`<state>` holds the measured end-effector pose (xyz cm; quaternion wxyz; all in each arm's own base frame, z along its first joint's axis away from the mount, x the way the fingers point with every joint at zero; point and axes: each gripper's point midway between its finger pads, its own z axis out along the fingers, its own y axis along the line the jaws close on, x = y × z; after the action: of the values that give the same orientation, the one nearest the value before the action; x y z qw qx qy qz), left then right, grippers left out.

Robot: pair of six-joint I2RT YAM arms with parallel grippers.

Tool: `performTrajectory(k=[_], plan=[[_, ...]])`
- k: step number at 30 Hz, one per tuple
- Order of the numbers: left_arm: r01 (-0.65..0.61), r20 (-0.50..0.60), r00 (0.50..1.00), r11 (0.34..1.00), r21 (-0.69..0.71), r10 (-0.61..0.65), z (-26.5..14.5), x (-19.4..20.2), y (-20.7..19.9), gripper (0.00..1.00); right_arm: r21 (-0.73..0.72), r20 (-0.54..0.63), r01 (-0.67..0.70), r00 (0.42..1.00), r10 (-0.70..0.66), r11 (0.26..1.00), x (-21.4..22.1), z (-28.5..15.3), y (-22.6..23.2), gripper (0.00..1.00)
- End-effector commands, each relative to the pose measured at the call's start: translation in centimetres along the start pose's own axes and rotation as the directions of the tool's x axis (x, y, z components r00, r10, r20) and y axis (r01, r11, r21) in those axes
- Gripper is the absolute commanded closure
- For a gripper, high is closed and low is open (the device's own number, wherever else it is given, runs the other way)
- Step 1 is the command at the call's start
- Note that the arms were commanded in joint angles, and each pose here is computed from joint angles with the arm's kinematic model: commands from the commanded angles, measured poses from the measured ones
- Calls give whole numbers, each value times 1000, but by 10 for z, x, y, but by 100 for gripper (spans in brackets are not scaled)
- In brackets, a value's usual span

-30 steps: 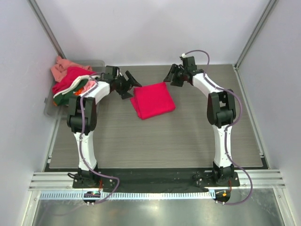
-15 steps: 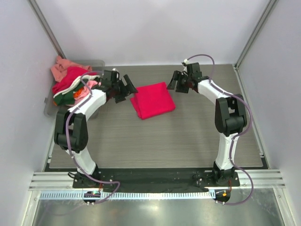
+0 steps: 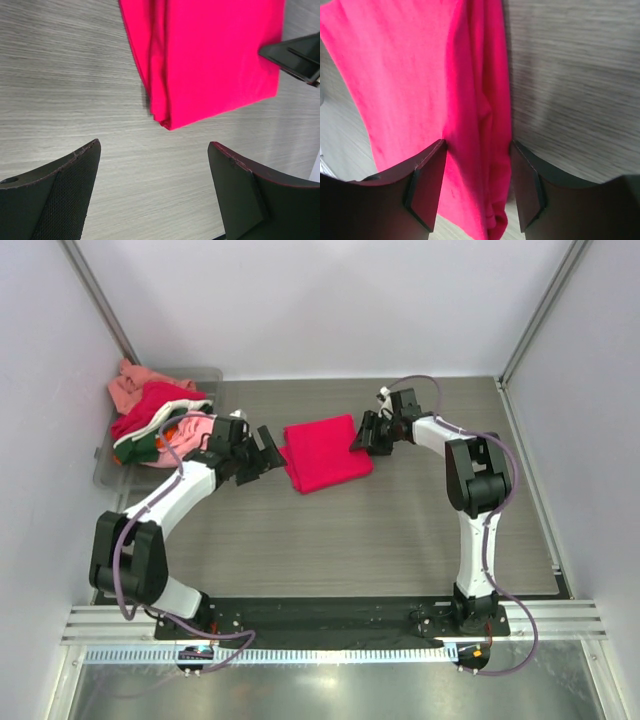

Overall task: Fold and stack the t-shirts
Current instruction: Neatly place the folded tshirt to the corner

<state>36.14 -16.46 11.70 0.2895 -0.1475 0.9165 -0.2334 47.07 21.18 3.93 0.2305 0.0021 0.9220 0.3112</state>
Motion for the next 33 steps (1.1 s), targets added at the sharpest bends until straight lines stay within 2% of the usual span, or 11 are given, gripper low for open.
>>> performTrajectory(k=[1, 3, 10, 12, 18, 23, 24, 25, 26, 27, 33], plan=[[-39, 59, 998, 999, 29, 37, -20, -9, -6, 12, -62, 7, 28, 1000, -28, 998, -11, -1, 16, 41], [-43, 62, 997, 999, 25, 41, -24, -7, -5, 12, -60, -8, 18, 1000, -19, 998, -6, 4, 12, 45], [-42, 73, 997, 998, 42, 39, -36, -1, -5, 13, -70, -16, -9, 1000, 8, 998, -7, 4, 5, 92], [-38, 68, 997, 998, 39, 35, -35, 2, -2, 13, -62, -7, -23, 1000, 22, 998, -13, -4, -3, 99], [-47, 59, 997, 997, 66, 43, -30, 14, -9, 15, 88, 106, -148, 985, 138, 985, -50, -78, -88, 99], [-61, 76, 996, 995, 79, 55, -31, 22, -12, 15, 311, 189, -307, 947, 258, 899, -62, -162, -188, 99], [-60, 78, 995, 995, 81, 54, -31, 24, -13, 15, 378, 207, -328, 941, 266, 866, -62, -175, -204, 92], [-65, 76, 995, 995, 73, 59, -30, 27, -11, 15, 434, 249, -364, 928, 278, 824, -68, -189, -217, 71], [-68, 80, 995, 996, 65, 63, -31, 27, -11, 15, 556, 297, -405, 912, 282, 726, -64, -209, -242, 43], [-68, 83, 995, 995, 66, 63, -32, 28, -11, 15, 590, 332, -420, 905, 268, 689, -67, -220, -246, 1], [-60, 117, 992, 997, 41, 55, -39, 30, -1, 14, 754, 538, -502, 842, 40, 424, -86, -299, -230, 0]])
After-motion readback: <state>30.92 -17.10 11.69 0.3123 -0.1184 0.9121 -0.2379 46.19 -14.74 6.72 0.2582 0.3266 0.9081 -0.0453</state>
